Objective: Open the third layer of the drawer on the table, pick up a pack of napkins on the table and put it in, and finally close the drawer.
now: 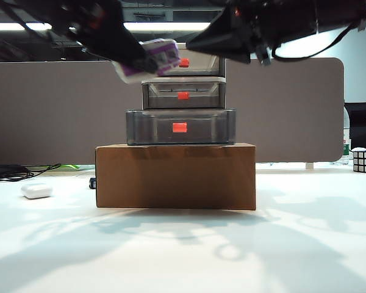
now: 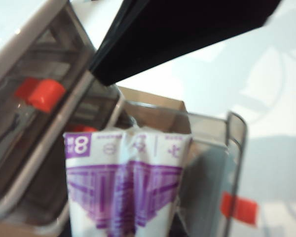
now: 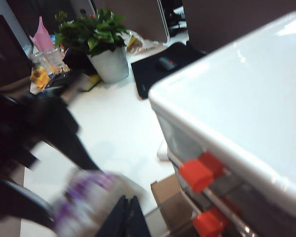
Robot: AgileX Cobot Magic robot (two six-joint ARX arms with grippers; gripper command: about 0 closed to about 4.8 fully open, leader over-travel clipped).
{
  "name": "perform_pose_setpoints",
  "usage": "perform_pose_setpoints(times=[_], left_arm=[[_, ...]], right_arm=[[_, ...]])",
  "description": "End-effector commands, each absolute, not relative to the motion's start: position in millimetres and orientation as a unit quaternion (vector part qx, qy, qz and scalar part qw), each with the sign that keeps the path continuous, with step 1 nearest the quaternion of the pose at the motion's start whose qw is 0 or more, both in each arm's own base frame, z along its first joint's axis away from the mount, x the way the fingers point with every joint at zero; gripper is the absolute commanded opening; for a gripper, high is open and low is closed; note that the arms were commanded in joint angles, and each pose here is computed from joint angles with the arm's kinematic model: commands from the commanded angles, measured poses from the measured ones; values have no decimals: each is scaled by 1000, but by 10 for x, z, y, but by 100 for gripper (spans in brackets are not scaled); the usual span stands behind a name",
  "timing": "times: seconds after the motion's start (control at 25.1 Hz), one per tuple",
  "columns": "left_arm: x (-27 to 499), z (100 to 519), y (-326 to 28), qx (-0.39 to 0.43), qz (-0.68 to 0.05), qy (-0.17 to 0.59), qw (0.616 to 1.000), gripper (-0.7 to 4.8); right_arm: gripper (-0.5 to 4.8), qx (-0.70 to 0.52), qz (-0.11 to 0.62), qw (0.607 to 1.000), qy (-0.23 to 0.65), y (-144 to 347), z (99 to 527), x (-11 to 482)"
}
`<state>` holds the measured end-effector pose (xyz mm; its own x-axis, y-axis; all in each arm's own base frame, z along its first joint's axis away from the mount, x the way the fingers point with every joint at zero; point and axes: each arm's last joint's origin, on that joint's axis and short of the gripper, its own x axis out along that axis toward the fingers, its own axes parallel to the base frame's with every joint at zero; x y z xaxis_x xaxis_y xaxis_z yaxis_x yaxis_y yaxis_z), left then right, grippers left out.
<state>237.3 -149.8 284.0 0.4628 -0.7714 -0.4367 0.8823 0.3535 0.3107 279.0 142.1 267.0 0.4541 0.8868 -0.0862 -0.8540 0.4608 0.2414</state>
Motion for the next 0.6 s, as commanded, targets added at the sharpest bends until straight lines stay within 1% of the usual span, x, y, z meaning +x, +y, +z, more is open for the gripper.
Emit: perform_pose_setpoints(times=[0.04, 0.24, 0.36, 0.44, 0.52, 0.56, 0.6], left_arm=[[2441, 2830, -1654, 260, -515, 101, 810, 94], [2626, 2683, -1864, 260, -529, 128, 798, 94], [2699, 2584, -1912, 258, -532, 152, 793, 94], [2725, 2514, -1927, 243, -527, 186, 793, 94], [2718, 2496, -1919, 246, -524, 198, 791, 94], [2712, 2486, -1915, 245, -524, 204, 790, 102], [2710, 2485, -1914, 245, -524, 205, 789, 129]], right_arm=[[-6, 78, 506, 855, 79, 1366, 2794, 2753], [-6, 65, 493, 866, 57, 1271, 2956, 2653], [-6, 64, 491, 868, 50, 1241, 3005, 2626], [-6, 61, 490, 868, 50, 1231, 3018, 2609], [-6, 59, 490, 868, 53, 1230, 3011, 2609], [-6, 59, 488, 869, 52, 1221, 3011, 2613], [-6, 59, 488, 869, 52, 1221, 3011, 2613]])
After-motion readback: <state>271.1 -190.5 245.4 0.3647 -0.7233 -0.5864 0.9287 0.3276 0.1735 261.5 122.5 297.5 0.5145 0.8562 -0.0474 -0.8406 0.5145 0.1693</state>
